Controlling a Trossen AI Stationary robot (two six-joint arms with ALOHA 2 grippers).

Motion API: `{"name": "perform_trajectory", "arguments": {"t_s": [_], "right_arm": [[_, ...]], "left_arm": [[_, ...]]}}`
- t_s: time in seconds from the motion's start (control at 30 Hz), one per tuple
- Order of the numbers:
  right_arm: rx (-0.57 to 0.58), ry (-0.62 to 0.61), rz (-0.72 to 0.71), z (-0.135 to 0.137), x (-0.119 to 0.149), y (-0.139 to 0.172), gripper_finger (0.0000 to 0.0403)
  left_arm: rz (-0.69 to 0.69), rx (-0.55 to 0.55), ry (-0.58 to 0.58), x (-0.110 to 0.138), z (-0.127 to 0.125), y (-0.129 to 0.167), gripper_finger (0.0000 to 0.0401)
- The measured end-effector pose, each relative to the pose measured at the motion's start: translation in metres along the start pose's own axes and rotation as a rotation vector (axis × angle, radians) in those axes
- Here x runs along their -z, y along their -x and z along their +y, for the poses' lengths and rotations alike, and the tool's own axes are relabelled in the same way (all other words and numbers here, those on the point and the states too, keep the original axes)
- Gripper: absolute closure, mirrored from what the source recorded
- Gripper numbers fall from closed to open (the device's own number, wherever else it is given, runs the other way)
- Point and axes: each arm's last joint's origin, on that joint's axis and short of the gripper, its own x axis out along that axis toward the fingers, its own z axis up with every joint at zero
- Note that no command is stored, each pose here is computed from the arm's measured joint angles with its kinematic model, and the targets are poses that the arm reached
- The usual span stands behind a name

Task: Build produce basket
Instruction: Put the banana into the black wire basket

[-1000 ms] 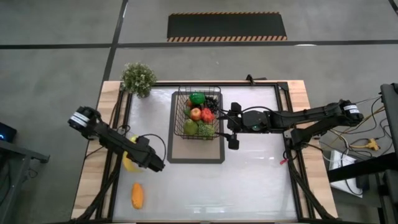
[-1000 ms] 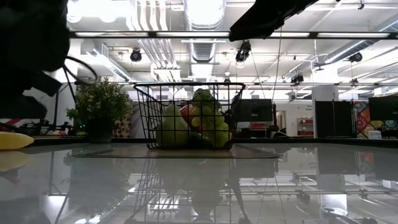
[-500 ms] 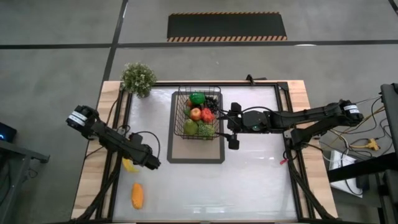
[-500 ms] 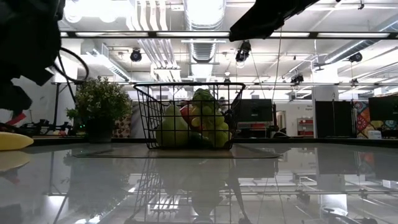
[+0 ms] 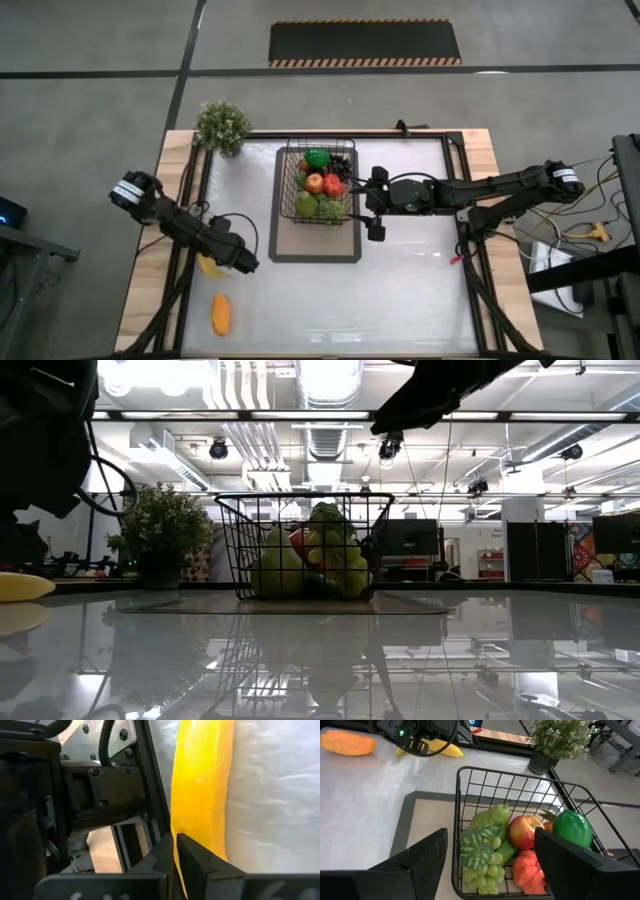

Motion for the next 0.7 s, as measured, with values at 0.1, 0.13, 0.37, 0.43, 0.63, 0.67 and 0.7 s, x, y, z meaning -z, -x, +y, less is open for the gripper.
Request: {"name": "perform_trajectory", "arguments": {"t_s": [0.1, 0.13, 0.37, 0.43, 0.63, 0.67, 0.7], "right_arm": [[0.0, 0.002, 0.0, 0.0, 0.0, 0.0, 0.0124], [0.0, 0.005, 0.001, 0.0, 0.0, 0.0, 0.0124], [0.0, 0.008, 0.002, 0.0, 0.001, 0.0, 0.0124], [0.0, 0.009, 0.003, 0.0, 0.001, 0.0, 0.0124], [-0.001, 0.01, 0.005, 0.0, 0.002, -0.001, 0.0124], [-0.001, 0.011, 0.007, 0.0, 0.002, -0.001, 0.0124], [-0.001, 0.011, 0.007, 0.0, 0.002, -0.001, 0.0124]], "left_arm": [[0.004, 0.029, -0.001, 0.0, -0.003, 0.0, 0.0387], [0.005, 0.034, 0.001, 0.0, -0.003, 0.0, 0.0387], [0.005, 0.171, -0.007, 0.003, -0.012, 0.032, 0.0386], [-0.025, 0.175, -0.004, 0.001, -0.009, 0.041, 0.0386], [-0.015, 0.223, -0.005, 0.002, -0.008, 0.052, 0.0379], [-0.014, 0.235, -0.012, 0.002, -0.006, 0.054, 0.0372], [-0.014, 0.244, -0.026, 0.002, -0.005, 0.055, 0.0362]]}}
